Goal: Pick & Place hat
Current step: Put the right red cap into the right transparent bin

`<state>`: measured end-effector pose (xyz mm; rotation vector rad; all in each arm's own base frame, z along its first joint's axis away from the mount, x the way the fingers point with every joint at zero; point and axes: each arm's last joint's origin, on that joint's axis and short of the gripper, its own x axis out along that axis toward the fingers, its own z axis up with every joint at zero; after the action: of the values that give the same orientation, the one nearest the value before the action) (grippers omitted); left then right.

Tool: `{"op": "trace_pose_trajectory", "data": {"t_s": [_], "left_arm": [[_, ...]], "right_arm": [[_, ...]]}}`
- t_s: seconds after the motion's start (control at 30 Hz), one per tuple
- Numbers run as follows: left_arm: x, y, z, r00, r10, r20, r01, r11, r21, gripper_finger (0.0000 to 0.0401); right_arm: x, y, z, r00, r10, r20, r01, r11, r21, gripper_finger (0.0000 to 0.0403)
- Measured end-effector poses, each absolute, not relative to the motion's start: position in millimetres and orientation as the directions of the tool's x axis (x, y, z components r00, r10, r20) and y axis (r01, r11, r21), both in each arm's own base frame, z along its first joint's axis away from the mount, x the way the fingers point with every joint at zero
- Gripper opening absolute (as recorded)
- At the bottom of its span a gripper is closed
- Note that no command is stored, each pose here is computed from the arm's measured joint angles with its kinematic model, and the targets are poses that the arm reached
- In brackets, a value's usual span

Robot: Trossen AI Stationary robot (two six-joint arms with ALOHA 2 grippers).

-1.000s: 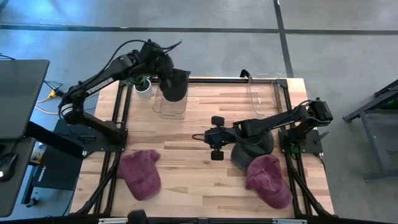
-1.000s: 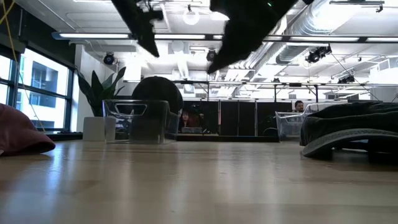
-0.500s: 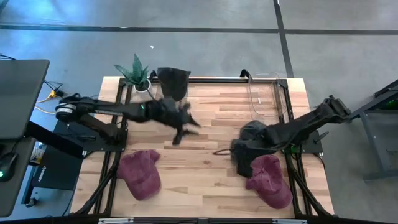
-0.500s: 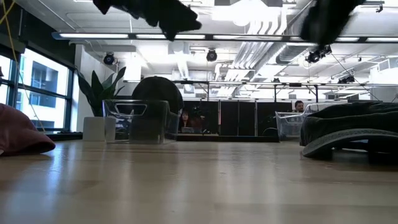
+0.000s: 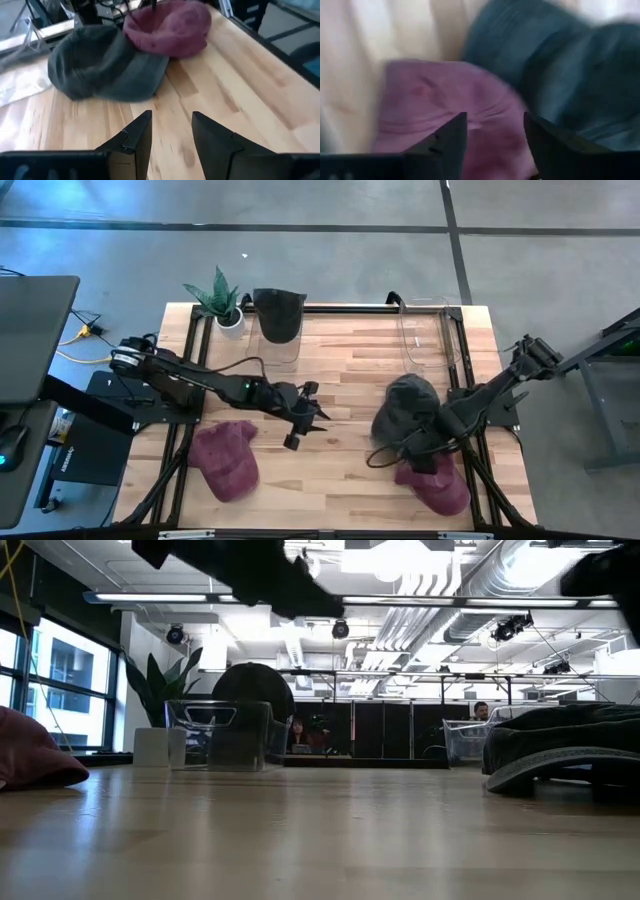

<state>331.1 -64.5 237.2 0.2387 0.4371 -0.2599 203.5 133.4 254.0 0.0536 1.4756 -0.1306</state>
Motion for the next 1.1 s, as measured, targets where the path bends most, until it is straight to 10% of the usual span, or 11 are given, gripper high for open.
{"op": "trace_pose_trajectory", "data": {"t_s": [0.3, 0.53, 0.93, 1.1], "left_arm": [[337.0, -63.9, 229.2, 0.886, -0.136, -0.443, 0.237, 0.955, 0.181, 0.0131], [337.6, -63.5, 229.9, 0.892, -0.126, -0.435, 0.234, 0.951, 0.203, 0.0131], [308.2, -57.0, 296.0, 0.832, 0.223, -0.508, 0.004, 0.914, 0.407, 0.0131], [283.8, -62.7, 326.7, 0.753, 0.364, -0.548, -0.062, 0.869, 0.492, 0.0131]], "right_arm": [[215.7, 131.0, 185.8, 0.075, 0.021, -0.997, -0.358, 0.934, -0.007, 0.0202], [218.7, 124.6, 175.1, 0.048, 0.127, -0.991, -0.344, 0.933, 0.103, 0.0048], [266.9, 118.3, 323.5, 0.266, 0.297, -0.917, -0.126, 0.954, 0.273, 0.0005], [284.7, 88.6, 370.5, 0.561, 0.001, -0.828, -0.031, 0.999, -0.021, 0.0006]]}}
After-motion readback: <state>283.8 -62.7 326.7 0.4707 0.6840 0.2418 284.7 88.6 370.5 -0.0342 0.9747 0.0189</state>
